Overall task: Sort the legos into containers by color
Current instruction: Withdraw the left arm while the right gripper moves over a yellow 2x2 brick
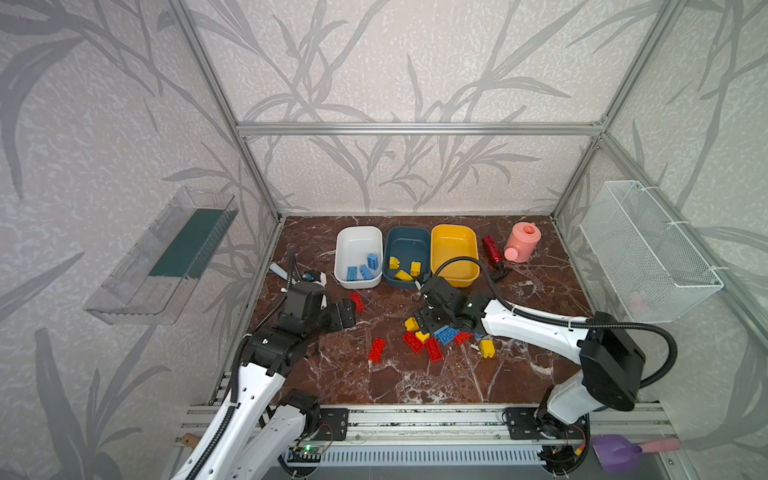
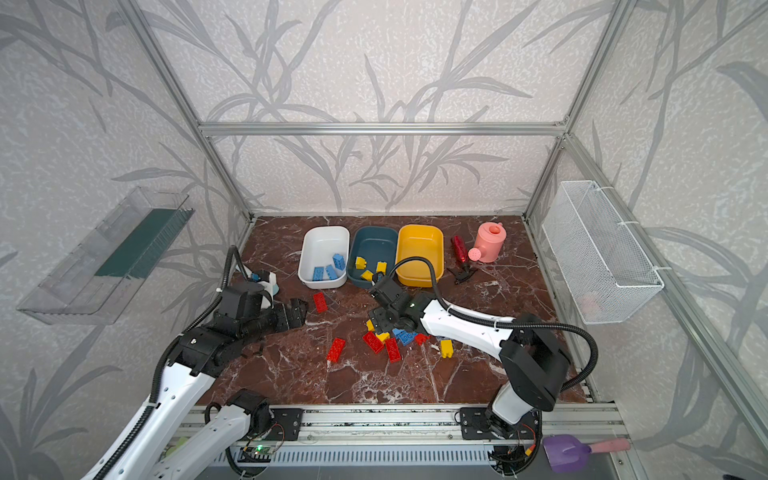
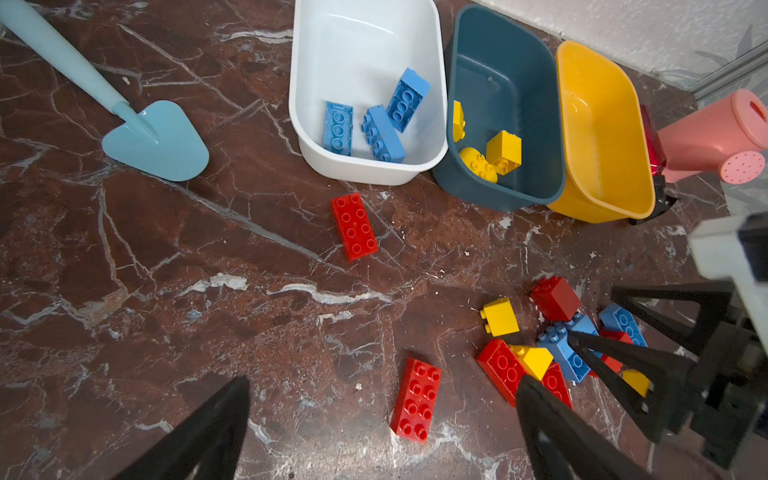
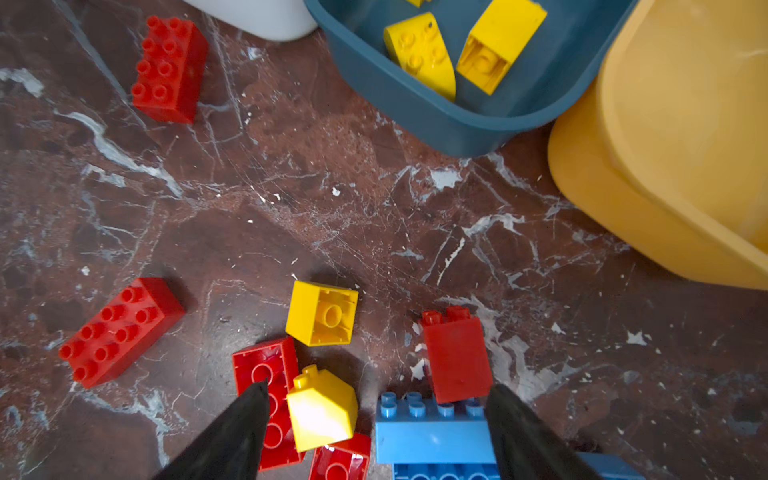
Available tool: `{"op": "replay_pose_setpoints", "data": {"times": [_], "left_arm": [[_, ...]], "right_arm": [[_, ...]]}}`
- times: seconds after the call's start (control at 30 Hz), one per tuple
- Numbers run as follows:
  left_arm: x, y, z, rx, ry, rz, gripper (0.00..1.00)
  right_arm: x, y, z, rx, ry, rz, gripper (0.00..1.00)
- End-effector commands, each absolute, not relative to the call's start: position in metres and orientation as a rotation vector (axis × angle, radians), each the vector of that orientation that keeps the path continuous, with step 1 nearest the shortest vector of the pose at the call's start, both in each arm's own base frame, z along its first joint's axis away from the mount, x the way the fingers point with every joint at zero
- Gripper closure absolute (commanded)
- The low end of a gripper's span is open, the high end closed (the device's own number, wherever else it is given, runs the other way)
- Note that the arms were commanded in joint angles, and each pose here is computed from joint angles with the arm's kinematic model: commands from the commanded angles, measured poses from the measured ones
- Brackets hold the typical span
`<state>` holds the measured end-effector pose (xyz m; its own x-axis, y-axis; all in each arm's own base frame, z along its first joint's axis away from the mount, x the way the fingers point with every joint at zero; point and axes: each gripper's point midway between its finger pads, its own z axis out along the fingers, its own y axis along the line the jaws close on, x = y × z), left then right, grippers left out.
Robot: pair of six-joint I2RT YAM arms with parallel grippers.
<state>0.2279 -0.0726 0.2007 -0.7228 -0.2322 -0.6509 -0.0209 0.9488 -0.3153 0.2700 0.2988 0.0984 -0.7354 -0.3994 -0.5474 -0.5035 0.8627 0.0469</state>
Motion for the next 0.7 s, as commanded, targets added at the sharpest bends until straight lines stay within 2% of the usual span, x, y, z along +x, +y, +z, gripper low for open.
{"op": "replay_pose_setpoints", "data": {"times": [0.0, 0.07, 0.27, 0.37, 0.53, 0.67], "left_arm": [[0.226, -0.079, 0.212, -0.128, 2.325, -0.41, 0.01], [0.224, -0.08, 0.212, -0.127, 2.32, -0.422, 0.01], [0.223, -0.083, 0.214, -0.103, 2.314, -0.441, 0.01], [0.221, -0.089, 0.213, -0.073, 2.323, -0.457, 0.01], [0.22, -0.097, 0.203, -0.024, 2.376, -0.441, 0.01], [0.219, -0.099, 0.202, -0.014, 2.38, -0.44, 0.01]], "right_arm": [[0.27, 0.303, 0.098, -0.678, 2.536, 0.232, 0.28], [0.271, 0.309, 0.093, -0.689, 2.551, 0.233, 0.33], [0.277, 0.32, 0.074, -0.712, 2.598, 0.2, 0.34], [0.277, 0.325, 0.067, -0.729, 2.617, 0.204, 0.34], [0.273, 0.334, 0.051, -0.783, 2.66, 0.195, 0.28], [0.271, 0.338, 0.038, -0.796, 2.691, 0.182, 0.28]]}}
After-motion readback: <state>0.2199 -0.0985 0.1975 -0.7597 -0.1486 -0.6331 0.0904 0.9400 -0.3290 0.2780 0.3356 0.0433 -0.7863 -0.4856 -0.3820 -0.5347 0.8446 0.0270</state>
